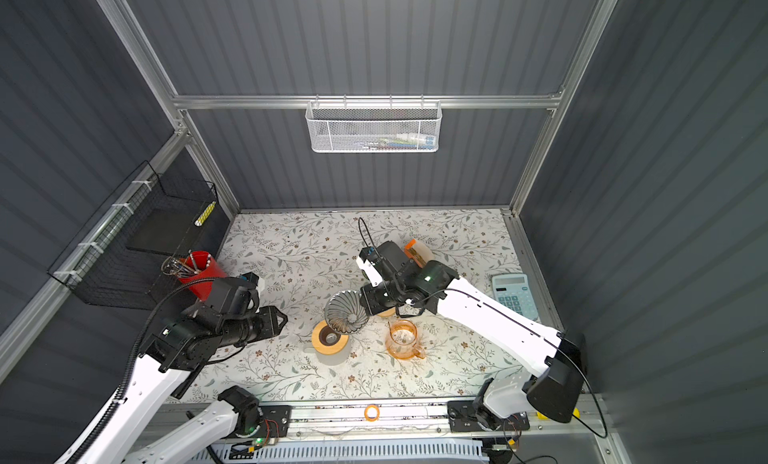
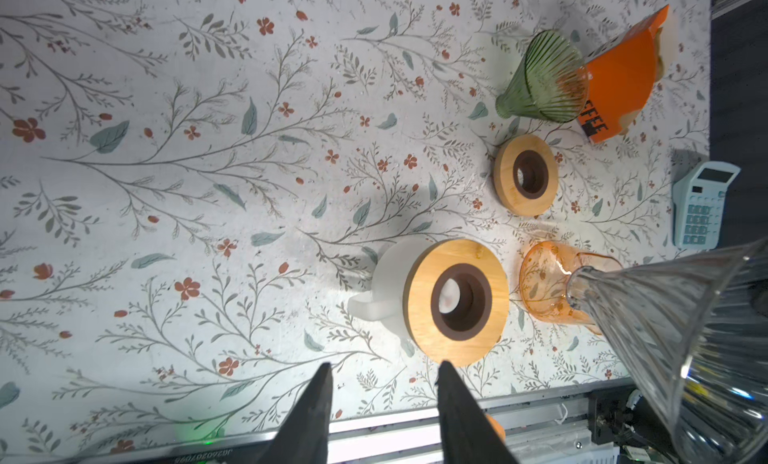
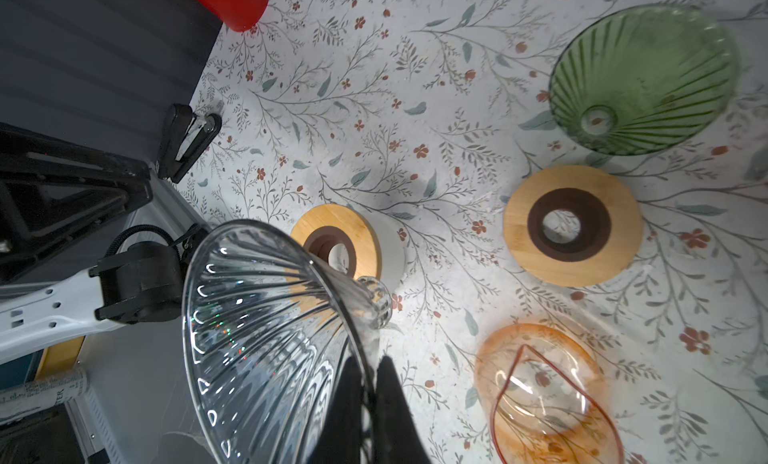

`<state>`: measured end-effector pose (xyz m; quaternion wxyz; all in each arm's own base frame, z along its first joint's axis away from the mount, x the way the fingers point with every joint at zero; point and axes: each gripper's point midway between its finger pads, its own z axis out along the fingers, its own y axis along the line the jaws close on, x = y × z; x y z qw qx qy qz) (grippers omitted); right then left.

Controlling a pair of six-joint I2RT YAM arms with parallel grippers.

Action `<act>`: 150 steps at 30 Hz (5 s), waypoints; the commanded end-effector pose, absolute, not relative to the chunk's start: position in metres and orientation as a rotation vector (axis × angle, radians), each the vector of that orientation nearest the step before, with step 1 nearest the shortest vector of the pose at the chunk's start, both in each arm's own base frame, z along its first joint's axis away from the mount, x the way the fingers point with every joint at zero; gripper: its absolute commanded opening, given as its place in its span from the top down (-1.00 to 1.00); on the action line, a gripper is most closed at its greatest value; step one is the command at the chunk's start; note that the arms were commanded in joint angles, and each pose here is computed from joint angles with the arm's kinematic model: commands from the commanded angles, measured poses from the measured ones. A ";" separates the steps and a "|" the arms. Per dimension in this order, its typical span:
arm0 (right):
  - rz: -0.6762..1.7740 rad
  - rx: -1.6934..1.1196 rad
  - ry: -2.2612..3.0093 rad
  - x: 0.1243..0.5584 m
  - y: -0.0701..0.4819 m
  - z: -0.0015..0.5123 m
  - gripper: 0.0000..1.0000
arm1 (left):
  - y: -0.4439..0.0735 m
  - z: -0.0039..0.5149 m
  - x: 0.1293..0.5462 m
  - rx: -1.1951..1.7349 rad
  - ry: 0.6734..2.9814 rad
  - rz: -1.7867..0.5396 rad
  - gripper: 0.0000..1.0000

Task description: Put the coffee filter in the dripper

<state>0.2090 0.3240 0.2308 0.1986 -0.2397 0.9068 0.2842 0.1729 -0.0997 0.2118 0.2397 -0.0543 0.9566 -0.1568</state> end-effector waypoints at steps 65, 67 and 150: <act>0.885 -0.692 2.648 0.202 0.389 0.153 1.00 | -0.143 0.190 0.156 0.073 2.635 -0.750 0.26; 0.886 -0.691 2.650 0.202 0.389 0.152 1.00 | -0.142 0.183 0.155 0.068 2.661 -0.738 0.26; 0.743 -0.662 2.773 0.203 0.379 0.108 1.00 | -0.136 0.111 0.148 -0.177 2.848 -0.673 0.94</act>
